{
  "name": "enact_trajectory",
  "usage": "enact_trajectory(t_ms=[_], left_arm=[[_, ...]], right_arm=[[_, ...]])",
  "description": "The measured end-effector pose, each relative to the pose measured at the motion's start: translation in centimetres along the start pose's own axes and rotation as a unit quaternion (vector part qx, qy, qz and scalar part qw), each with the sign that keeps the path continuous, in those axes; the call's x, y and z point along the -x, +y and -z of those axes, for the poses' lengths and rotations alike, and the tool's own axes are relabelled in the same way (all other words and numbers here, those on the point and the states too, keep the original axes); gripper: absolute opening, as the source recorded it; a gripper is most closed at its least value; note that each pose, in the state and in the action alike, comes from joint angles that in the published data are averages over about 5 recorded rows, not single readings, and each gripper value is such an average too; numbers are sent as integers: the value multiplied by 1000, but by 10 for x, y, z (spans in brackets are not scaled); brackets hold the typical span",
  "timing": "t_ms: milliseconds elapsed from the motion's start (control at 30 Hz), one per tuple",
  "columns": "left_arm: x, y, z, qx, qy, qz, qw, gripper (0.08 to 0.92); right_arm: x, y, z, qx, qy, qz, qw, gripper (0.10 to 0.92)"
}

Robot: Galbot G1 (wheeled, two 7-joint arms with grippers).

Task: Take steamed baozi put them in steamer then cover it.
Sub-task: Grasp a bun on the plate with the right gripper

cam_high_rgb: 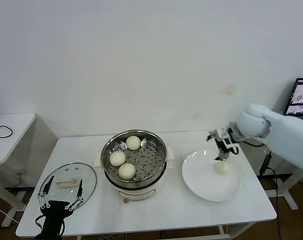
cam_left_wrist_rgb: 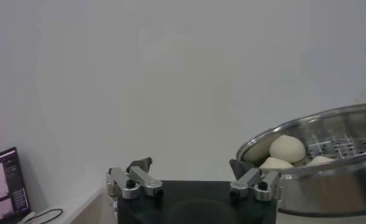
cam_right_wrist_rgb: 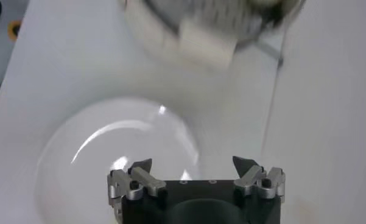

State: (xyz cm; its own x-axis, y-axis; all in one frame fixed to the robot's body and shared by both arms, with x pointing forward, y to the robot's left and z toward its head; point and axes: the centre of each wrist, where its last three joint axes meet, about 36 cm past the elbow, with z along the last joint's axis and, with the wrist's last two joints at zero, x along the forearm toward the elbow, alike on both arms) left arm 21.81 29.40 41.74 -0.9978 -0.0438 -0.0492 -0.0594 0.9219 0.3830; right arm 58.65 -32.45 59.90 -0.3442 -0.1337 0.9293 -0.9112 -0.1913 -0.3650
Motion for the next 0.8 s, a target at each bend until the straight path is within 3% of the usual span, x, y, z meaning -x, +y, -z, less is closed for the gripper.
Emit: enact_trajectory(t_ms=[400,800], left_arm=[[-6,1,1,4,6,2,1000,823],[-9,2,1,7,10,4,1000,823]], right_arm=[[54,40,-56,62,39,26,997,823],[102,40,-79,89,55,28,994,823]])
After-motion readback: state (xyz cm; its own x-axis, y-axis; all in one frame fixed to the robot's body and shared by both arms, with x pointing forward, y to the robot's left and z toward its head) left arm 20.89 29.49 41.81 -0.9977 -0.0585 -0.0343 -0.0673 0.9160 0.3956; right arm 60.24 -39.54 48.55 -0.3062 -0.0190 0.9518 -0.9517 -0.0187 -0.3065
